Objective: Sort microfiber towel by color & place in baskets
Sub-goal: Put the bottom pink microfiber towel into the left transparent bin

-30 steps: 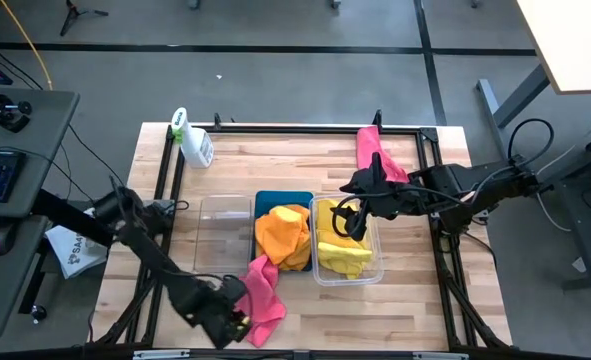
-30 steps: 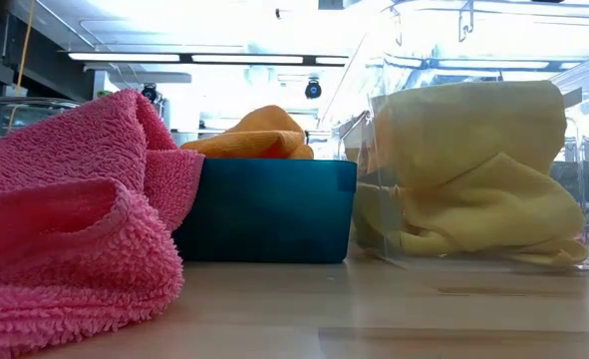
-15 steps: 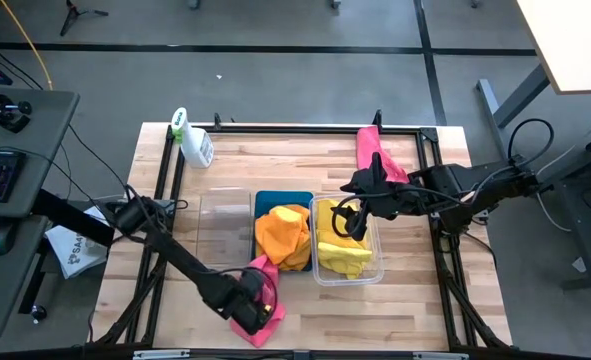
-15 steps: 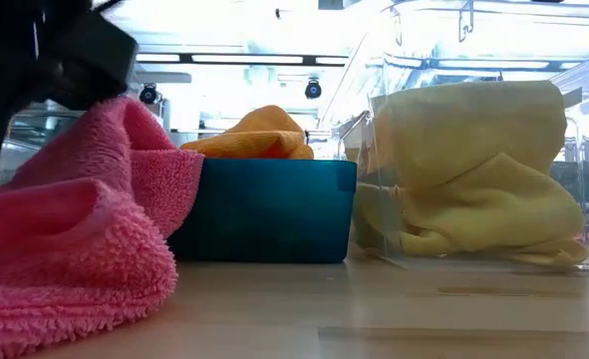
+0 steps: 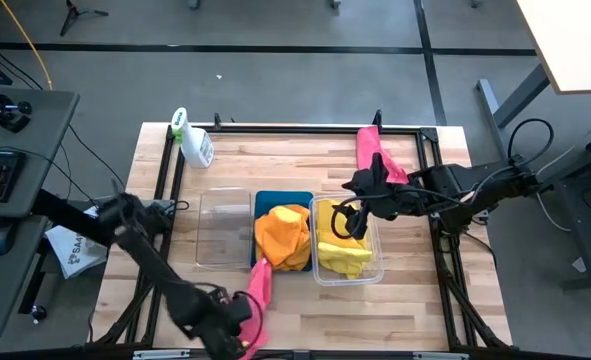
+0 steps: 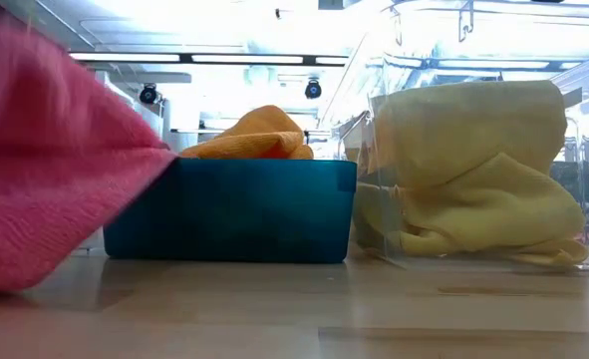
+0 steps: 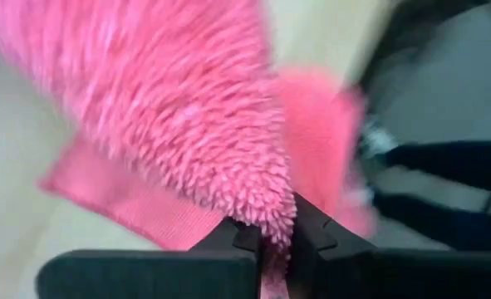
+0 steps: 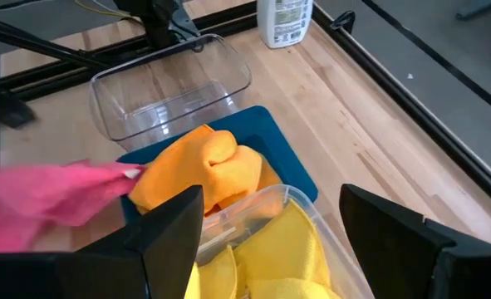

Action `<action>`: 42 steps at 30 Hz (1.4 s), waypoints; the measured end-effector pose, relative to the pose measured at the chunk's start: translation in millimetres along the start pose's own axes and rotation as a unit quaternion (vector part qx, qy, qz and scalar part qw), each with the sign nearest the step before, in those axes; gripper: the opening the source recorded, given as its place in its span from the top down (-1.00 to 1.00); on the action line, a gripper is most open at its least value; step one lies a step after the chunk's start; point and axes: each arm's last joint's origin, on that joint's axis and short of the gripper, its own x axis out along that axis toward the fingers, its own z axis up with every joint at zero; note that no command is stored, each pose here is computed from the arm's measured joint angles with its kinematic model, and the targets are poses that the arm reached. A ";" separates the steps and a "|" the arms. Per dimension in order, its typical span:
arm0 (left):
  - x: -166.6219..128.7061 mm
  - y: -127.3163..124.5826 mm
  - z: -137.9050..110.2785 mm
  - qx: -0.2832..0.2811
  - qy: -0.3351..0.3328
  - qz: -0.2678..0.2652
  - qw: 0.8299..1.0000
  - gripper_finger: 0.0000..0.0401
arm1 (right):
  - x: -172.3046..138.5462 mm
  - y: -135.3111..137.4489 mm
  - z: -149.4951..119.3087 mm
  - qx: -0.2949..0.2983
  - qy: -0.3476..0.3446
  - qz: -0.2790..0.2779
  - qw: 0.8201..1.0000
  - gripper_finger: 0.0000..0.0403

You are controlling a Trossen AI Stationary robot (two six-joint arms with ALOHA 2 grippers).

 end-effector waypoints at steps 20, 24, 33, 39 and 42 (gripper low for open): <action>-231.0 124.2 46.1 0.002 -0.359 0.134 0.924 1.00 | 2.3 -5.2 1.8 0.010 -0.003 -0.019 1.000 -0.37; -201.8 130.2 41.1 -0.020 -0.312 0.184 0.932 1.00 | 2.3 -5.8 1.7 0.009 -0.005 -0.027 1.000 -0.37; -102.8 160.8 28.0 -0.036 -0.164 0.260 0.951 1.00 | 2.2 -6.7 2.2 0.009 -0.014 -0.042 0.999 -0.37; -71.1 188.0 29.2 -0.058 -0.051 0.282 0.956 1.00 | 2.2 -7.3 2.5 0.019 -0.021 -0.053 0.998 -0.37; -63.8 181.8 43.2 -0.026 -0.067 0.224 0.972 1.00 | 2.2 -7.4 2.5 0.025 -0.021 -0.053 0.998 -0.37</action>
